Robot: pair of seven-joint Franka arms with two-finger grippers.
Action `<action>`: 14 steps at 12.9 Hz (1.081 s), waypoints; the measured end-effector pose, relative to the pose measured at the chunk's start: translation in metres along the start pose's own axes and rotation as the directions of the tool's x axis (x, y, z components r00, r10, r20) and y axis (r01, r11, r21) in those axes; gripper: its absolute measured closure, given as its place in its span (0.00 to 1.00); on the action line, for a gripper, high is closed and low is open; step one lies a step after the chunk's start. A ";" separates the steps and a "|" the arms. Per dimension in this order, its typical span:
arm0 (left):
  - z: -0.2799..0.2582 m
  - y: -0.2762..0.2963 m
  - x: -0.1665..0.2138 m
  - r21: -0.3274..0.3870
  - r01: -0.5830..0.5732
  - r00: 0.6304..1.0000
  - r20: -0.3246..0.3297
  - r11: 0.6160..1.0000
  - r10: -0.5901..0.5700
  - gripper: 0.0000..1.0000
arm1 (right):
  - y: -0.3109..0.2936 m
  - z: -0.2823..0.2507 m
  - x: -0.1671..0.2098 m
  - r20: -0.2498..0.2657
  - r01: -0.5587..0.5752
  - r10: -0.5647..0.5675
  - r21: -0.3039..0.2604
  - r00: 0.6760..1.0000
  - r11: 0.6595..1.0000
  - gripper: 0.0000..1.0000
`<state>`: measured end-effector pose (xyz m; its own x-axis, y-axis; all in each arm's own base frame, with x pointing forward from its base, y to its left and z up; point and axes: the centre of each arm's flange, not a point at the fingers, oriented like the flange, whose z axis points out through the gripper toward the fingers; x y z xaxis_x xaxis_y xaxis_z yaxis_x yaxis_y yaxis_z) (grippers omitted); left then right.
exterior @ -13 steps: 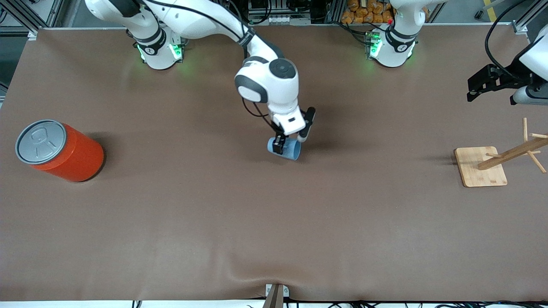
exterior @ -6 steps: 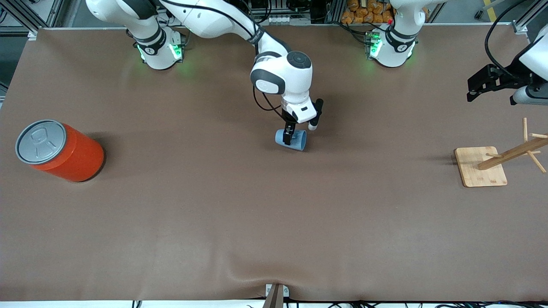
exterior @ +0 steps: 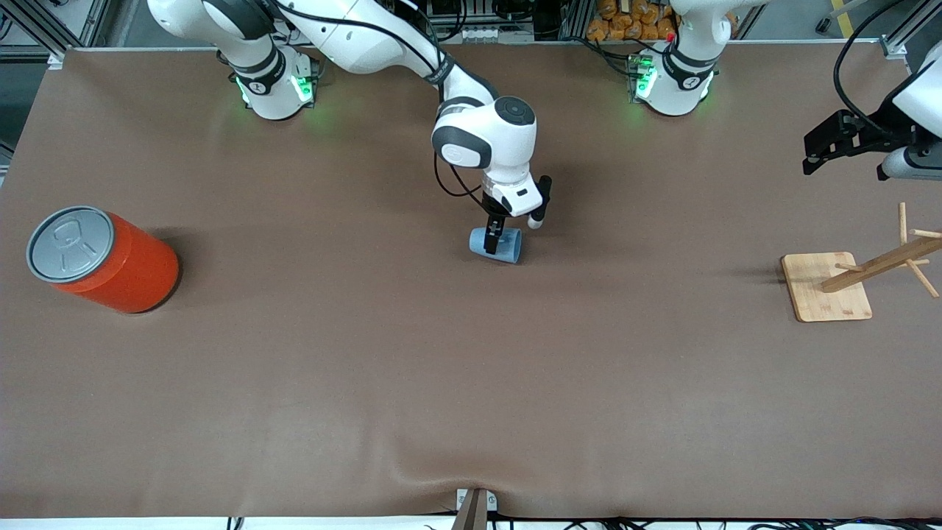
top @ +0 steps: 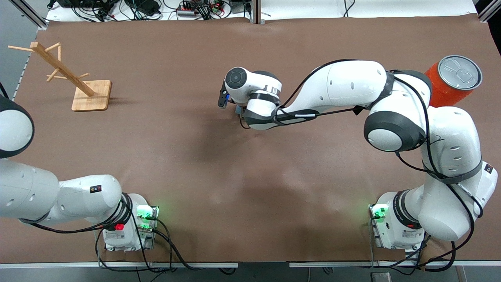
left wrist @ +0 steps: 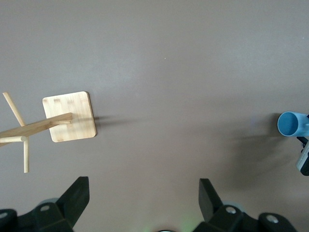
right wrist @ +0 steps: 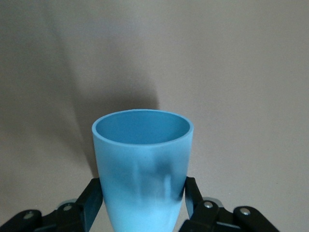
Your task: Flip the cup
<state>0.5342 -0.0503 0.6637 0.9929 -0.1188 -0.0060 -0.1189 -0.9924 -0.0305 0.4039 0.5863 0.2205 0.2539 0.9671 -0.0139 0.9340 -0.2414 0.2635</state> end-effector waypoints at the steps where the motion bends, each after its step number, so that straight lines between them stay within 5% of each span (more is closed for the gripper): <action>1: 0.000 0.000 0.000 0.000 0.000 1.000 0.000 1.000 0.000 0.00 | -0.001 0.000 0.000 0.000 -0.002 0.002 0.000 1.000 1.000 0.19; 3: 0.000 0.001 0.000 0.000 -0.002 1.000 0.000 1.000 0.002 0.00 | 0.002 -0.001 0.001 -0.002 -0.012 0.012 -0.003 1.000 1.000 0.00; 10: 0.000 0.005 0.000 -0.011 -0.008 1.000 0.000 1.000 0.008 0.00 | 0.015 -0.019 0.001 0.023 -0.040 0.041 -0.015 0.999 0.999 0.00; 14: 0.000 0.003 0.000 -0.011 -0.004 1.000 0.001 1.000 0.004 0.00 | 0.036 -0.068 0.001 0.015 -0.143 0.143 0.042 0.990 0.989 0.00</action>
<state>0.5340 -0.0530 0.6633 0.9924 -0.1225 -0.0069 -0.1226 -0.9923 -0.0196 0.4205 0.5841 0.2953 0.3885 0.9214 0.0096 0.8977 -0.3809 0.2217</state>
